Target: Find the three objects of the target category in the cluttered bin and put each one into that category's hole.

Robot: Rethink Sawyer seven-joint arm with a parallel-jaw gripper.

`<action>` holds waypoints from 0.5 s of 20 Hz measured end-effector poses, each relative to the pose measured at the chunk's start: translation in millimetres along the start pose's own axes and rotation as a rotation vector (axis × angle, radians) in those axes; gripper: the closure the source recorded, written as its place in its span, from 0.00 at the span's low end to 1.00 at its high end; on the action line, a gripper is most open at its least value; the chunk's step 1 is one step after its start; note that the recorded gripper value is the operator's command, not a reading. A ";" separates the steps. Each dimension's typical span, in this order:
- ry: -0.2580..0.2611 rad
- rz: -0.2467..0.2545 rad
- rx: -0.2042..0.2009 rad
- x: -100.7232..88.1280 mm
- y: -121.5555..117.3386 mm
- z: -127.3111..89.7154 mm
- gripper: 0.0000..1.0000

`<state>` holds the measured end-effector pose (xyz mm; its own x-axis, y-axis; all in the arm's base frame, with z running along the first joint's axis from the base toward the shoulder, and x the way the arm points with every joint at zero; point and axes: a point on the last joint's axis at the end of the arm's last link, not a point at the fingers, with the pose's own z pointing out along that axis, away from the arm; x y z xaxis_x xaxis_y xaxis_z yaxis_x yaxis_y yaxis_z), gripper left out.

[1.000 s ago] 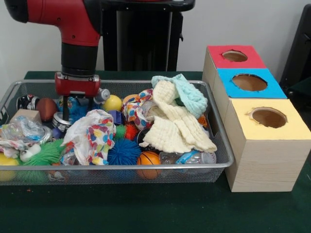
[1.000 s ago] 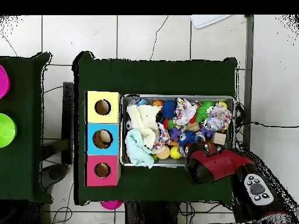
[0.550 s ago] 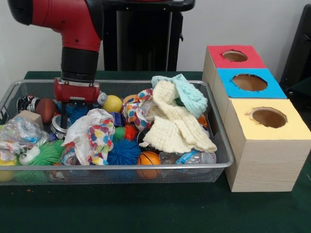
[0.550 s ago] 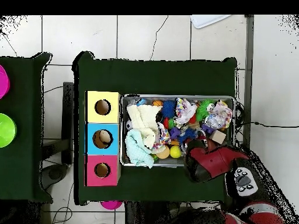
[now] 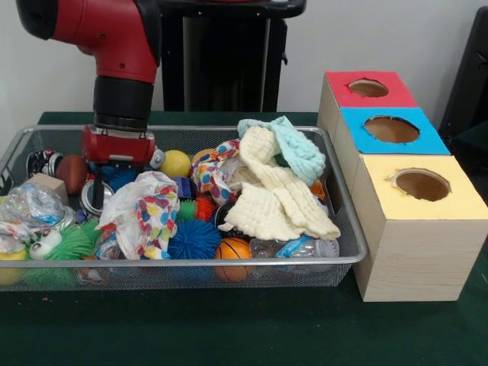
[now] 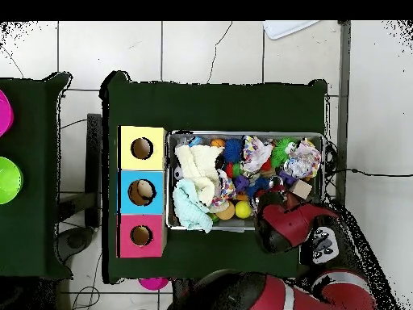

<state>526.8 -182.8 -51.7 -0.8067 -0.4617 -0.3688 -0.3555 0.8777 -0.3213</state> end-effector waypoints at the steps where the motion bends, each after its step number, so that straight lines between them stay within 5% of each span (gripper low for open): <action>1: -0.007 0.002 -0.001 0.1 -0.5 0.2 0.00; 10: -0.109 0.037 -0.022 7.8 -7.1 1.9 0.00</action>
<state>523.8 -192.9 -53.9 -0.7639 -0.4392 -0.4727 -0.3376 0.8964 -0.2873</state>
